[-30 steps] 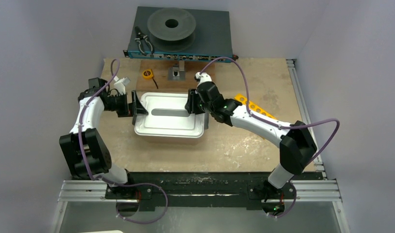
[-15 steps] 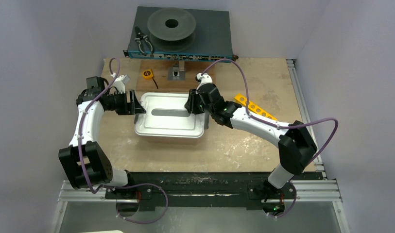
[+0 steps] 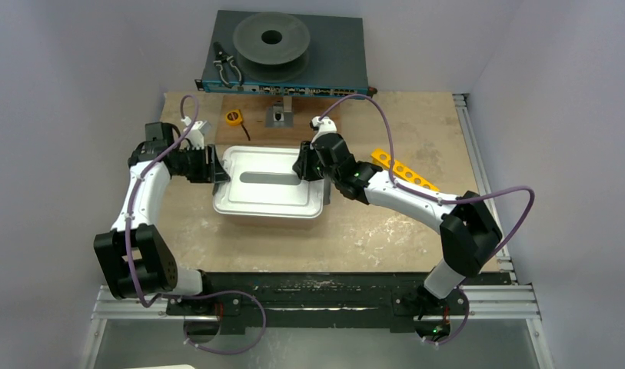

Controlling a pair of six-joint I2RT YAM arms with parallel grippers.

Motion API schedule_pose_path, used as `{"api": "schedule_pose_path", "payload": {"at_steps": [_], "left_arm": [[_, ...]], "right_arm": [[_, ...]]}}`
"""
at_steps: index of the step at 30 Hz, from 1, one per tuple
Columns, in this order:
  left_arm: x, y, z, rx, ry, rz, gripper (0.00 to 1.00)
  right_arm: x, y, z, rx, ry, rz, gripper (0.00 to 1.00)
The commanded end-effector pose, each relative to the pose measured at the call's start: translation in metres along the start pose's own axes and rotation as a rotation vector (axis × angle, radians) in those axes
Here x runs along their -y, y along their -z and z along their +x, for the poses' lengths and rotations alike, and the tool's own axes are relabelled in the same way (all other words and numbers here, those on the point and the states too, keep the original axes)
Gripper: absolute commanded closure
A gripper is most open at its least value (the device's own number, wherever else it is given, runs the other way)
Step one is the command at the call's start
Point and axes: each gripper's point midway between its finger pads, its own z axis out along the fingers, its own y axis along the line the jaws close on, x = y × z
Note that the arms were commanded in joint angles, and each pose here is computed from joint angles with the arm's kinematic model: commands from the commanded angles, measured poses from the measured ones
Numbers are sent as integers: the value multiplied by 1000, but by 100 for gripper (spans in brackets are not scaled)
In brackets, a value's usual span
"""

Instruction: Organize the chemistry lab equipment

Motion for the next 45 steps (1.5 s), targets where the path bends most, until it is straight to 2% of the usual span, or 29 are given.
{"api": "schedule_pose_path", "payload": {"at_steps": [1,9,13,17,18,19,21,23,26,31,36,45], "left_arm": [[10,-5,-1,8,-49,19,57],[8,-6,4,3,-110,-53,66],[4,-7,7,-9,-145,-105,79],[5,-5,7,-7,-153,-111,79],[5,-4,7,-5,-152,-118,75],[4,-3,6,-5,-149,-125,66],[4,0,4,-1,-149,-136,57],[5,3,3,0,-146,-141,54],[7,5,4,-1,-141,-140,52],[8,6,5,4,-155,-135,52],[10,8,4,3,-160,-134,52],[9,10,6,-6,-171,-145,51]], "right_arm": [[25,2,37,-117,21,78,77],[21,1,34,-119,20,64,77],[20,3,31,-111,22,63,77],[19,5,27,-108,22,66,76],[17,7,24,-105,22,66,74],[13,12,18,-99,17,59,70],[7,27,-2,-67,-2,52,54],[5,47,-24,-18,-13,56,39],[12,76,-43,20,-35,72,25],[37,111,-35,40,-110,95,2],[57,117,6,16,-253,-13,1],[33,111,11,66,-334,-253,1]]}}
